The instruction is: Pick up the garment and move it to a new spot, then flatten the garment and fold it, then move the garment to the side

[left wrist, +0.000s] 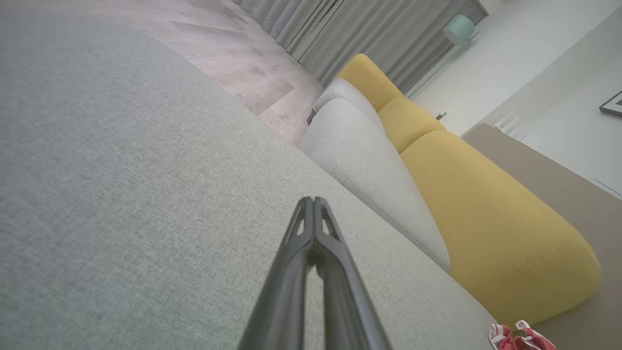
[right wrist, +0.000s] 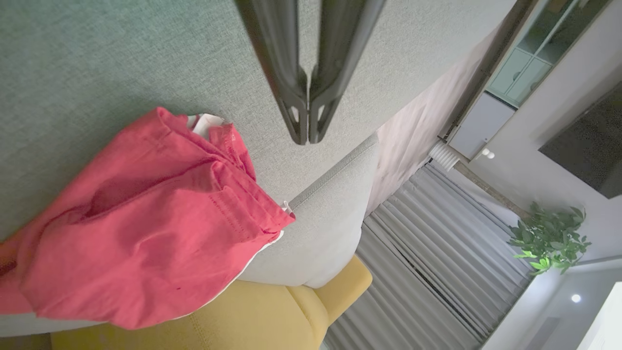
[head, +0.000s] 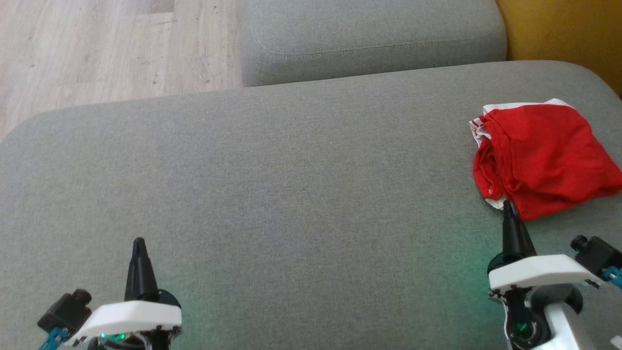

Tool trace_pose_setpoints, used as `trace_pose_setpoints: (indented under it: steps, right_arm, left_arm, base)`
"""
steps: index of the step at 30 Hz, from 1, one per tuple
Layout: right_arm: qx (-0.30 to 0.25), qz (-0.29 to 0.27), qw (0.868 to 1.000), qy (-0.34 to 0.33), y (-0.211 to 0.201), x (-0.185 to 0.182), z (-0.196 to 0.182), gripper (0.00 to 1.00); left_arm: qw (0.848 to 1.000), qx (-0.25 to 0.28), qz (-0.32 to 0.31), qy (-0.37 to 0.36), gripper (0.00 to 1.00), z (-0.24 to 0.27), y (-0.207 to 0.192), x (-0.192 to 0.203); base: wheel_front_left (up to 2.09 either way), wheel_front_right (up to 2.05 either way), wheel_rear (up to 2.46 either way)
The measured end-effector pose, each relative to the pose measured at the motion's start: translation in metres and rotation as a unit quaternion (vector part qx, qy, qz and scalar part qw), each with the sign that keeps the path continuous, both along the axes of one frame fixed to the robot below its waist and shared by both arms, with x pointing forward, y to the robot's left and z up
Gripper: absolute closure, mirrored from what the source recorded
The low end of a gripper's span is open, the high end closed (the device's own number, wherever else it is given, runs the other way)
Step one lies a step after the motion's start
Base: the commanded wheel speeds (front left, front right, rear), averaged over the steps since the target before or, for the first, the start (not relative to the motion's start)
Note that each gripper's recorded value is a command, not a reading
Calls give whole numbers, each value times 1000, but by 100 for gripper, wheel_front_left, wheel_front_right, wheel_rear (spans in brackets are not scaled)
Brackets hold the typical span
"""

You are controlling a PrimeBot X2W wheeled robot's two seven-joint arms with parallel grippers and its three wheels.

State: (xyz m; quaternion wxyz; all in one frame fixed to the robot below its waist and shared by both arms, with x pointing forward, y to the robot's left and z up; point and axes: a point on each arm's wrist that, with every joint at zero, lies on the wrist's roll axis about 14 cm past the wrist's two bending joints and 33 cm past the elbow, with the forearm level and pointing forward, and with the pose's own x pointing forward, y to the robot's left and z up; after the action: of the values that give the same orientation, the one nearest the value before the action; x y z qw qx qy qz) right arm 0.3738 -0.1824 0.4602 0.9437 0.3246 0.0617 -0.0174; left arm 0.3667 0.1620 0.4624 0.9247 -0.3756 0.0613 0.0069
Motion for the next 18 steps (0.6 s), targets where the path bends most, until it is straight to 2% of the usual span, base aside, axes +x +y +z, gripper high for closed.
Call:
trace_pose_setpoints:
  steps: [18]
  right_arm:
    - [109,-26,994,2,-7,2,3,100]
  left_arm:
    - [995,-95,18,16,100,-2,8,1]
  base:
    - [0,0,0]
